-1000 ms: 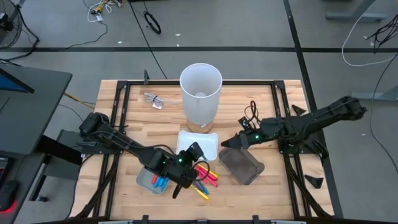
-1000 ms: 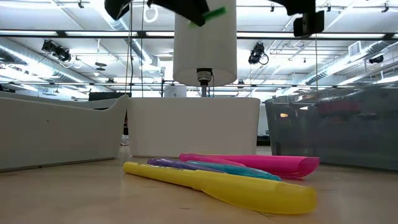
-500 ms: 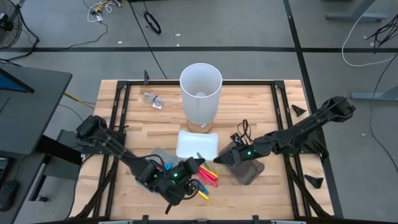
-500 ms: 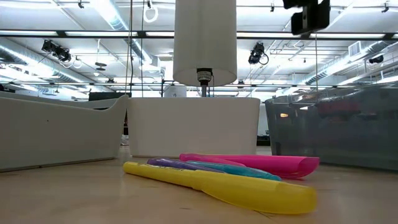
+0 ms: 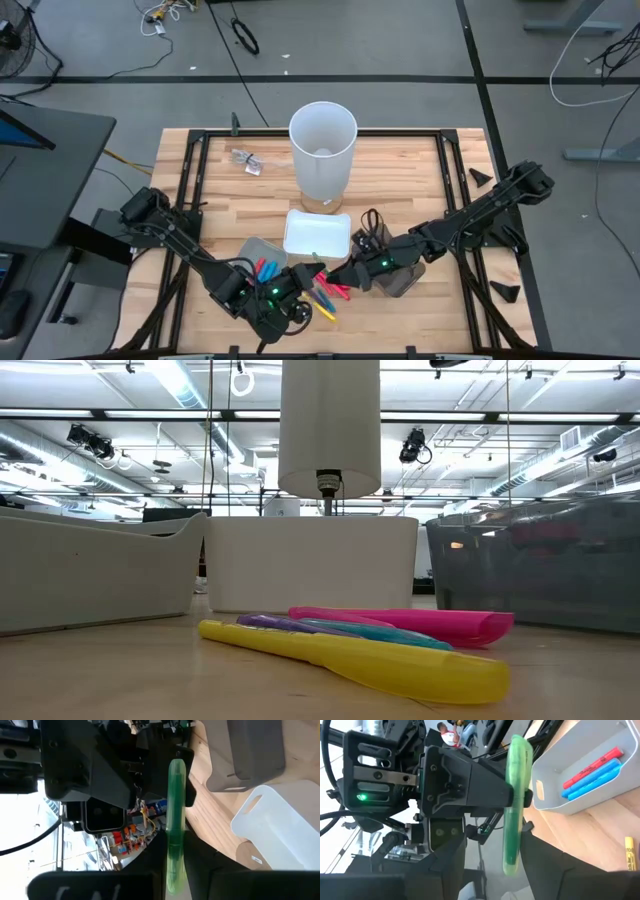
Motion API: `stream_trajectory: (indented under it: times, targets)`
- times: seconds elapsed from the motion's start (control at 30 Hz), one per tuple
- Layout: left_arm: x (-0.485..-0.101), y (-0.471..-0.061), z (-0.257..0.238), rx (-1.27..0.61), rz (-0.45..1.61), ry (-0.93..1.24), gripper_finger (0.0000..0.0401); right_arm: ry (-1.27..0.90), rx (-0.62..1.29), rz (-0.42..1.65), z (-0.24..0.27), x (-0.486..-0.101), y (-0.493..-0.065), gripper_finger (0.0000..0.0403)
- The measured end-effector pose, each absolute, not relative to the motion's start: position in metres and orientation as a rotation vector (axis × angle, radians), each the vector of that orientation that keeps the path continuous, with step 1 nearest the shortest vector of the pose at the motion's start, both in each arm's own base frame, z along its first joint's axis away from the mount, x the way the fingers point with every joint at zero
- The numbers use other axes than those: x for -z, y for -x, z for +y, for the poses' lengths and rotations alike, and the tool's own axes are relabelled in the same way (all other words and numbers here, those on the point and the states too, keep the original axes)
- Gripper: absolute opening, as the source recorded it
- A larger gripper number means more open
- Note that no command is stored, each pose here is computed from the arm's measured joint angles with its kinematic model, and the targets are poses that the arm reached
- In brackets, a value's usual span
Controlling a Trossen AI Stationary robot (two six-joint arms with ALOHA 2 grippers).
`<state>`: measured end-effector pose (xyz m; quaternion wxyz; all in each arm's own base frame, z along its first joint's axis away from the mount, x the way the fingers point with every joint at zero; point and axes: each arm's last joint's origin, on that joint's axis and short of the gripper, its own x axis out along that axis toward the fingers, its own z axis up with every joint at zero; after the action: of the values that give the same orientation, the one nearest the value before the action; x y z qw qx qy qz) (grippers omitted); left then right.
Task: Pick & Place Markers
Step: Put the green pen in the black bin
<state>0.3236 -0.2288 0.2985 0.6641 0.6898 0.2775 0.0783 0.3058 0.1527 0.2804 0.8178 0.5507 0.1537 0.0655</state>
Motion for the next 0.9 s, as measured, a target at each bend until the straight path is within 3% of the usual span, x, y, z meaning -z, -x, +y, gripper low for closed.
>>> stream_trajectory:
  times: [0.13,0.5,0.9]
  targets:
    - [-0.298,-0.321,-0.233,-0.159,0.618,-1.570,0.0048,-1.184,-0.127,0.324,0.153,-0.280,-0.306,0.0170]
    - [-0.299,-0.328,-0.222,-0.193,0.636,-1.534,0.0048,-1.196,-0.114,0.341,0.153,-0.277,-0.306,0.0058]
    - [-0.298,-0.328,-0.222,-0.190,0.636,-1.528,0.0059,-1.188,-0.118,0.347,0.153,-0.277,-0.306,0.0034]
